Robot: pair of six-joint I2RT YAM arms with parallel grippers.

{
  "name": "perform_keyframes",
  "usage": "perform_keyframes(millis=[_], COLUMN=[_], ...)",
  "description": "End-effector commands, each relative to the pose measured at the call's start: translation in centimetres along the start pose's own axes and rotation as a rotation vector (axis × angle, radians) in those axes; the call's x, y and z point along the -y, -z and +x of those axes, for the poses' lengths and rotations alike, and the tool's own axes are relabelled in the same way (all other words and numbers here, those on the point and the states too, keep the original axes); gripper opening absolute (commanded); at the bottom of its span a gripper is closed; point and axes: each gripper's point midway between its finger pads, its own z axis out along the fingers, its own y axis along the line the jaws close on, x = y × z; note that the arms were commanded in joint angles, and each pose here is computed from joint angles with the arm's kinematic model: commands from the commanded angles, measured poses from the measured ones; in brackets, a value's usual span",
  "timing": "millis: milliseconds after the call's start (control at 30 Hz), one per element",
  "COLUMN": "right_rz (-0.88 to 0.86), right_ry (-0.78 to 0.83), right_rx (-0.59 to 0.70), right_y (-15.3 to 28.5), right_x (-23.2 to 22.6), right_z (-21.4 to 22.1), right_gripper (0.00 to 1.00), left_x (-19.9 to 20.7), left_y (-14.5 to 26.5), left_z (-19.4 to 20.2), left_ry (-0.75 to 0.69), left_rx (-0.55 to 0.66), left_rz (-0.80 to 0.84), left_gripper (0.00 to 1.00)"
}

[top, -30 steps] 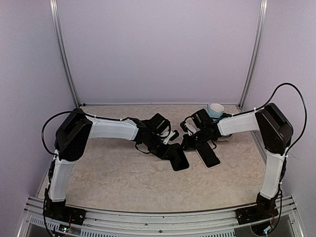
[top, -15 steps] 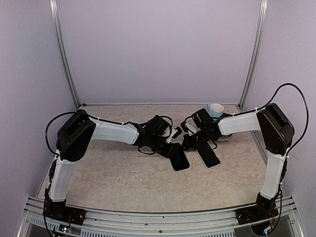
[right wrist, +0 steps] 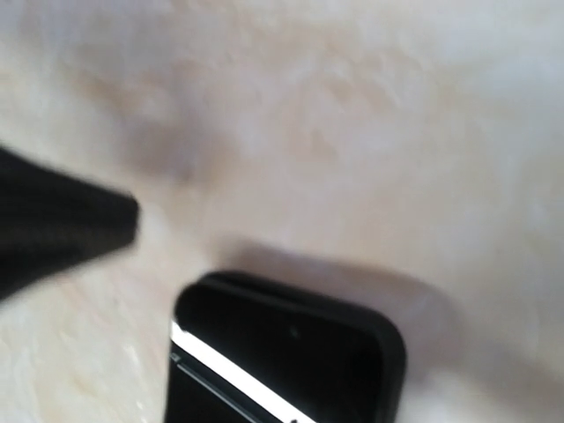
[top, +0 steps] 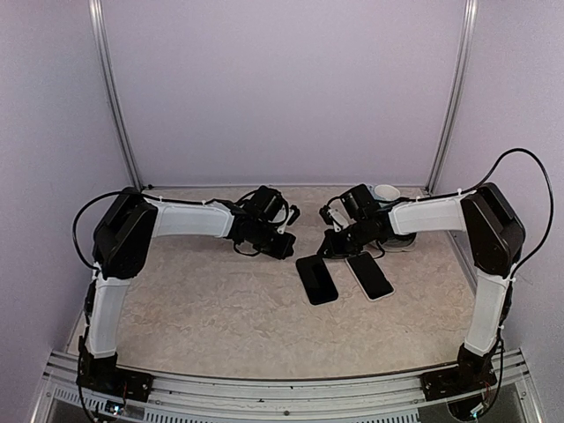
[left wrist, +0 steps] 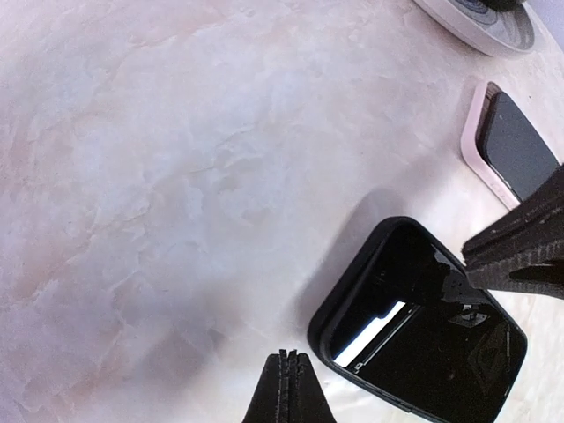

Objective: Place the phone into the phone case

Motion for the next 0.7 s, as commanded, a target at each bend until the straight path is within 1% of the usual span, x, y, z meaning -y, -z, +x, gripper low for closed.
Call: perform_keyframes(millis=[0, 100, 233, 333, 433, 500, 600, 667], right_rz=[-0.008, -0.014, 0.004, 0.007, 0.021, 0.029, 0.043, 0.059], right_ry=[0.016, 0.022, 0.021, -0.002, -0.030, -0.046, -0.063, -0.060], right_rx=[0.016, 0.017, 0.012, -0.023, -0.086, -0.115, -0.123, -0.121], right_y=[-0.1, -0.2, -0.8, -2.0, -3.7, -4.0, -3.7, -3.3], right_x=[-0.2, -0.4, 0.2, 1.3, 2.7, 3.3, 4.0, 4.1], right_z=[-1.3, -1.7, -1.6, -0.5, 1.6, 3.1, 4.4, 4.4], right_gripper=[0.00, 0.00, 0.00, 0.00, 0.00, 0.00, 0.00, 0.00], left_x=[3.5, 4.3, 3.4, 2.6, 2.0, 1.8, 1.6, 1.4], left_y=[1.2, 1.2, 0.2, -1.3, -3.4, -4.6, -5.6, -6.0], left_z=[-1.2, -1.5, -0.8, 0.7, 3.9, 6.8, 10.3, 11.8], left_ry=[-0.086, -0.098, -0.077, -0.055, -0.050, -0.040, -0.037, -0.019], left_rx=[0.023, 0.025, -0.002, -0.050, -0.138, -0.214, -0.296, -0.328], left_rz=[0.020, 0.029, 0.018, 0.026, 0.046, 0.076, 0.093, 0.103], left_gripper=[0.01, 0.01, 0.01, 0.01, 0.01, 0.01, 0.01, 0.01])
